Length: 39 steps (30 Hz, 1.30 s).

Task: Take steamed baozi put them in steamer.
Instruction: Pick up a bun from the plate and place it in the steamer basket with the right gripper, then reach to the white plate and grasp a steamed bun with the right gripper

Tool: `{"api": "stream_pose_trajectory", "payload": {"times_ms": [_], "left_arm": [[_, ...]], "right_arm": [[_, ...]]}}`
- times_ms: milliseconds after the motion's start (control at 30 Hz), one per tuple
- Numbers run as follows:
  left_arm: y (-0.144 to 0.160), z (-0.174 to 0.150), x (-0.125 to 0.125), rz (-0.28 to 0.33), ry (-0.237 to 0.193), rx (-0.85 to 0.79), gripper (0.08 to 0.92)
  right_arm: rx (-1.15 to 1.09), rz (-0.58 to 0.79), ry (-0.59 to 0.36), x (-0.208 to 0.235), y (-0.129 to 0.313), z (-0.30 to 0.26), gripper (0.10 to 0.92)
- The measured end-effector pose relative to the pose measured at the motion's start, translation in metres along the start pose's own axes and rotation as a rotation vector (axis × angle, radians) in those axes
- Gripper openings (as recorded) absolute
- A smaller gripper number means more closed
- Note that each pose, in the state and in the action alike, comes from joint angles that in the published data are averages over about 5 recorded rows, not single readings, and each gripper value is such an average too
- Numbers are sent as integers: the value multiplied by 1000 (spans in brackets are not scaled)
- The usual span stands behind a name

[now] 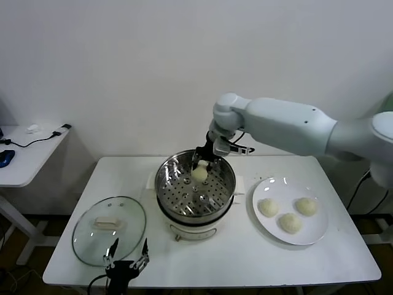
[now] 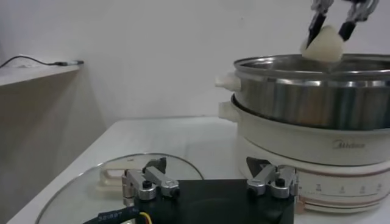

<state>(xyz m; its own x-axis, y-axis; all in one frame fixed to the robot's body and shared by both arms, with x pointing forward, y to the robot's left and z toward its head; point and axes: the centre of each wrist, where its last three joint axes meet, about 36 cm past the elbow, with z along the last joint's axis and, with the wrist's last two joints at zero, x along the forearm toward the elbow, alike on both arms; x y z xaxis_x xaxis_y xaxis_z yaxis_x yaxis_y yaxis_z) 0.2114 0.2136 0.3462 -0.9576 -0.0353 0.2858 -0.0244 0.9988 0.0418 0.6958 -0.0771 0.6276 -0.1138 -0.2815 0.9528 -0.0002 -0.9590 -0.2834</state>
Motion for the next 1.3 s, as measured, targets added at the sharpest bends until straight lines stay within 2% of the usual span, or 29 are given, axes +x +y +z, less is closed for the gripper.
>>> {"api": "stream_pose_trajectory", "payload": {"times_ms": [400,633,867,967,1167,1300], "left_arm": [[4,0,-3,-5,-3,-1,823],[4,2,-5,-8,-2,0,823],[4,3,-5,-15,-3,-1,823],[4,3,-4,-16,-3,-1,823],[2,2,-3,-12,-6,0,823],[1,1,-2,-11,-5,1,823]], "right_arm": [[18,-24,9,-33,0,24,487],[4,-29,18,-45,0,32,573],[-3,-26,25,-47,-4,35,758],[-7,-27,25,-44,-5,37,809],[-19,-34,14,-28,-6,38,822],[-44,-33,-3,-2,-3,41,820]]}}
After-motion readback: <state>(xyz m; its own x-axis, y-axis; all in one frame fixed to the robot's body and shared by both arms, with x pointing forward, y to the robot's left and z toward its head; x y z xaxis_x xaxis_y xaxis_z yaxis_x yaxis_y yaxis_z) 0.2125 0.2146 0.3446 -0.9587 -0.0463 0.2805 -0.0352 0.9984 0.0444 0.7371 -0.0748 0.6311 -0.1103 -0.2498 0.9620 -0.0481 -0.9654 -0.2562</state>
